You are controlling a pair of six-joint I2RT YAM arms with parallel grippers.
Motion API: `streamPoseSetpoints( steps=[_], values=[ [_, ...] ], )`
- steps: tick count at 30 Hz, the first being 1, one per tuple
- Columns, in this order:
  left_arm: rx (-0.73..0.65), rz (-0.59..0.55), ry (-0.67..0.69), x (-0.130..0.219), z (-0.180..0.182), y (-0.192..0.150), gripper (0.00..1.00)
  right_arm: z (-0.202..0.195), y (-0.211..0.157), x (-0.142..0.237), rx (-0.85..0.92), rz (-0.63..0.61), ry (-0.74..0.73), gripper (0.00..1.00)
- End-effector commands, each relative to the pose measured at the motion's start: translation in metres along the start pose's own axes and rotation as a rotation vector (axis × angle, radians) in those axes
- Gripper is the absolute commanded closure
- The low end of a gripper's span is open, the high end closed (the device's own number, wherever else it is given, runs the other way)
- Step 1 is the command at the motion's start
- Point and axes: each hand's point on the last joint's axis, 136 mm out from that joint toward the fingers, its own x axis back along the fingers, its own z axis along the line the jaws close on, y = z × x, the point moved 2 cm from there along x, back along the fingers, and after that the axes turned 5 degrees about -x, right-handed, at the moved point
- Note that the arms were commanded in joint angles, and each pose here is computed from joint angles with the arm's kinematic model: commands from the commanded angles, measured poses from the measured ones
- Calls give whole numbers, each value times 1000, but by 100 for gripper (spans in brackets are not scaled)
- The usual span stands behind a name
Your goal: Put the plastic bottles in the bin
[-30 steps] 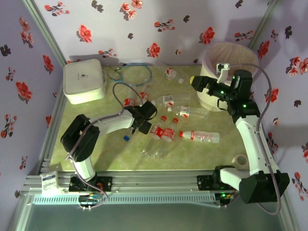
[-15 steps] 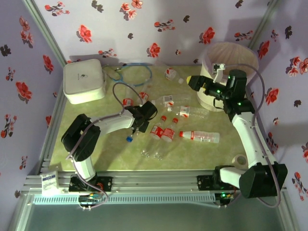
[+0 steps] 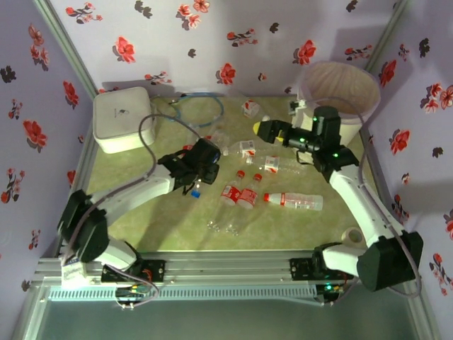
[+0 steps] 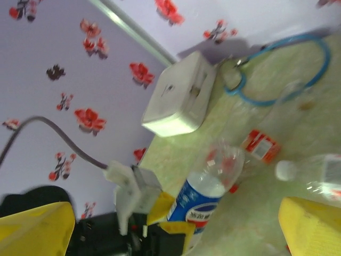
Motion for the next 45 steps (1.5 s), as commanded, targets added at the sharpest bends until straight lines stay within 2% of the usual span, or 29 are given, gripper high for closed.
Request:
streamPoseSetpoints(
  steps=[1,6,8,12,24,30,38,45],
  values=[
    [79,-135,-174,16,-14,20,51,-4,-12,-26,-88,34,59,2],
    [94,-230,-324,27,-28,32,49,-5,-29,-59,-92,89,49,3],
    [99,-259,-363,29,-34,35,49,1,-32,-69,-108,102,89,3],
    [136,-287,-387,29,-33,38,49,11,-42,-84,-125,139,158,3],
    [218,-373,-462,39,-22,44,49,-16,-75,-109,-127,248,39,5],
    [230,-390,-517,37,-27,46,49,-19,-83,-122,-159,278,78,31],
    [242,-384,-530,34,-27,40,47,-19,-80,-123,-150,258,86,44],
    [227,-375,-522,36,-26,37,38,-17,-64,-117,-77,222,36,48]
  ],
)
